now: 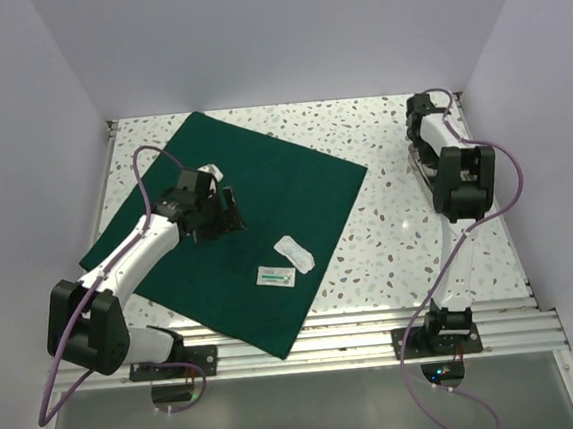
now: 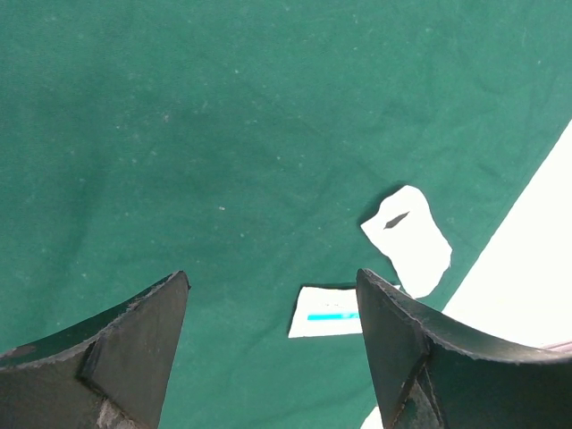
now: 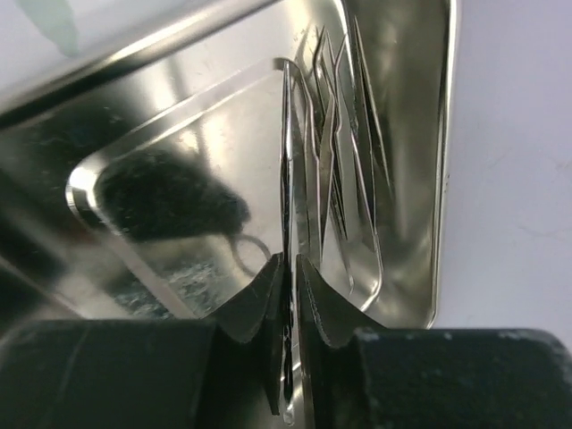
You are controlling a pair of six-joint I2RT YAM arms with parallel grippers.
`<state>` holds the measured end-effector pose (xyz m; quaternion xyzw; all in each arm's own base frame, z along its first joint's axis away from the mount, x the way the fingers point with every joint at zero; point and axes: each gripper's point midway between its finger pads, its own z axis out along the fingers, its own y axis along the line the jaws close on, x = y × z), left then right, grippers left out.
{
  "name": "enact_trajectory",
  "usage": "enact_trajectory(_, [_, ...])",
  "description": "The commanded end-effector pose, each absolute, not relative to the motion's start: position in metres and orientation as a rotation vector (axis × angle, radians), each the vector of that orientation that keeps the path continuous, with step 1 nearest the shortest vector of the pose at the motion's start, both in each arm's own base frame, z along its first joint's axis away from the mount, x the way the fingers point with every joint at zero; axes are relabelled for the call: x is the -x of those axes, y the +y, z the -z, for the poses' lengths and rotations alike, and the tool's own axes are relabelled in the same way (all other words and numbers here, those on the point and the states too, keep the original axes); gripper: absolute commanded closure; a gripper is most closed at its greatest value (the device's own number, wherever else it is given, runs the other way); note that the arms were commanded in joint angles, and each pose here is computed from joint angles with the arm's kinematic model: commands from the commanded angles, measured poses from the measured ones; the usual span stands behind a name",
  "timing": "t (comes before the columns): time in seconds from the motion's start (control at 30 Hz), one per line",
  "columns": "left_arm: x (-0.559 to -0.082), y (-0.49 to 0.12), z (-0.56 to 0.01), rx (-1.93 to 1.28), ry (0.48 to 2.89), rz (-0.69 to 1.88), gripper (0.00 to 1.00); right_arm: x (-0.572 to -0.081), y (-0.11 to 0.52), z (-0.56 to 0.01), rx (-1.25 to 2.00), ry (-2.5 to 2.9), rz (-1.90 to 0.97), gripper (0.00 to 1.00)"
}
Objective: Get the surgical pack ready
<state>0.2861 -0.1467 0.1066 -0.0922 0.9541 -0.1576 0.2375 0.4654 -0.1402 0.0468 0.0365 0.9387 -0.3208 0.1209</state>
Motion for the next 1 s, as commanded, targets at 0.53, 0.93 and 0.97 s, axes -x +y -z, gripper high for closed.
enact_trajectory(0.53, [-0.286, -0.133, -0.117, 0.228, 2.611, 0.348, 0.19, -0.455, -0.113, -0.104, -0.312, 2.692, 0.680, 0.48])
enact_trajectory(0.93, [-0.312, -0.081, -0.110, 0.563, 2.672, 0.112, 0.20, -0.395, 0.107, -0.142, -0.093, 2.670, -0.173, 0.49])
enact_trajectory(0.97, [-0.313, -0.074, -0.106, 0.626, 2.676, 0.115, 0.20, -0.386, 0.125, -0.144, -0.050, 2.657, -0.239, 0.49])
